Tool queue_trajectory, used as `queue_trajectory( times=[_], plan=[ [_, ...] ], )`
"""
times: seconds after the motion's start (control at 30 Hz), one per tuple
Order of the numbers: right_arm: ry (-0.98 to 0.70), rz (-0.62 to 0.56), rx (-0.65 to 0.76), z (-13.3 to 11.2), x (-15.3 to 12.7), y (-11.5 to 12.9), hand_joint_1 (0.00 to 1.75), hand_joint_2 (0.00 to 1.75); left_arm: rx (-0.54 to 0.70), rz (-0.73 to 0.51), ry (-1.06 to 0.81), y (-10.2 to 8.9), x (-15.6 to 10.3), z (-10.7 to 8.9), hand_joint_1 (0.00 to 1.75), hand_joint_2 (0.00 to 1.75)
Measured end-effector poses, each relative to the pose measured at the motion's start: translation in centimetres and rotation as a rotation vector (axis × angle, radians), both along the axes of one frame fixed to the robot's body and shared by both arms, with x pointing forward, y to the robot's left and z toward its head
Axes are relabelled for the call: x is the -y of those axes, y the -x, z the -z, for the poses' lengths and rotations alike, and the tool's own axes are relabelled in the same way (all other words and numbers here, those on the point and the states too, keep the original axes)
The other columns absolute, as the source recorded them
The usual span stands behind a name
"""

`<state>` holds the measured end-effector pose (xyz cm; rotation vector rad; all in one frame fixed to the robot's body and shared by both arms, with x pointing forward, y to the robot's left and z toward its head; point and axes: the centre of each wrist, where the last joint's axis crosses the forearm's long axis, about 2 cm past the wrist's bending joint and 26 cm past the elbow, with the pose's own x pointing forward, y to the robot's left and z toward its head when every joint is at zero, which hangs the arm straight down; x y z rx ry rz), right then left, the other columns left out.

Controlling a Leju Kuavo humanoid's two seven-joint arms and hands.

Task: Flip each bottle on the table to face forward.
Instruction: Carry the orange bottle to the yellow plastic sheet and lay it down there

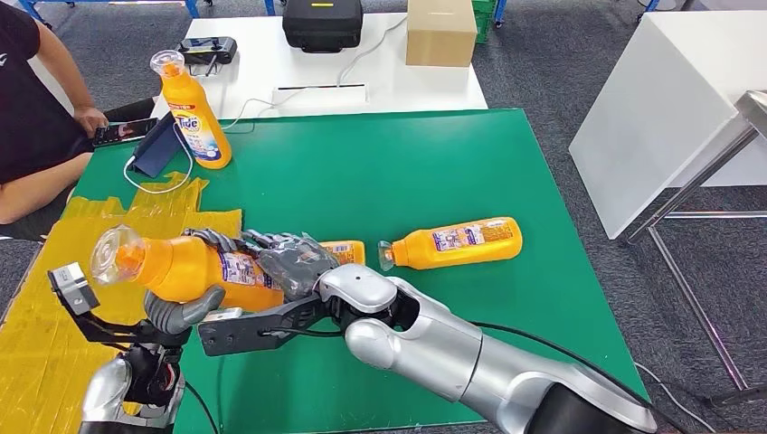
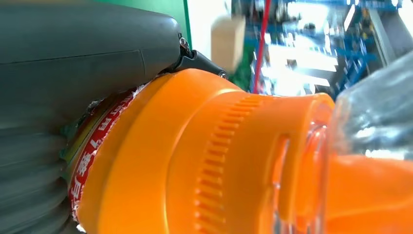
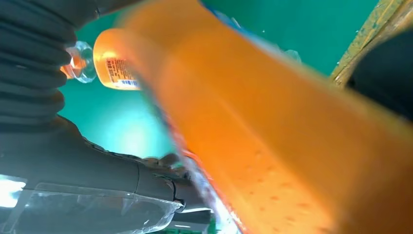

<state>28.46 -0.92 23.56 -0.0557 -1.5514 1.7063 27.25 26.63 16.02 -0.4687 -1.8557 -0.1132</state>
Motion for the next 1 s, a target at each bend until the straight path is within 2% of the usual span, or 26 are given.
queue_trajectory(
  times=[0.13,0.37,0.5,0.67,0.83,1.0],
  plan=[
    [0.001,0.057,0.000,1.0,1.0,-0.8,0.00,0.00,0.072,-0.132,-0.181,-1.3,-1.4,-1.1,1.75,1.75],
    [0.062,0.150,-0.018,4.2,3.7,-2.7,0.00,0.00,0.212,-0.350,-0.477,-3.3,-5.3,-3.6,1.75,1.75],
    [0.092,0.207,-0.030,5.8,5.0,-3.8,0.00,0.00,0.302,-0.521,-0.730,-3.9,-7.3,-4.7,1.75,1.75],
    [0.105,0.273,-0.029,6.5,5.7,-4.8,0.00,0.00,0.390,-0.682,-1.042,-4.1,-8.6,-5.1,1.75,1.75],
    [0.114,0.313,-0.028,6.7,5.5,-5.2,0.00,0.00,0.413,-0.718,-1.249,-4.6,-8.9,-4.7,1.75,1.75],
    [0.111,0.327,-0.044,6.8,5.3,-5.4,0.00,0.00,0.406,-0.701,-1.280,-4.9,-8.8,-4.3,1.75,1.75]
  ],
)
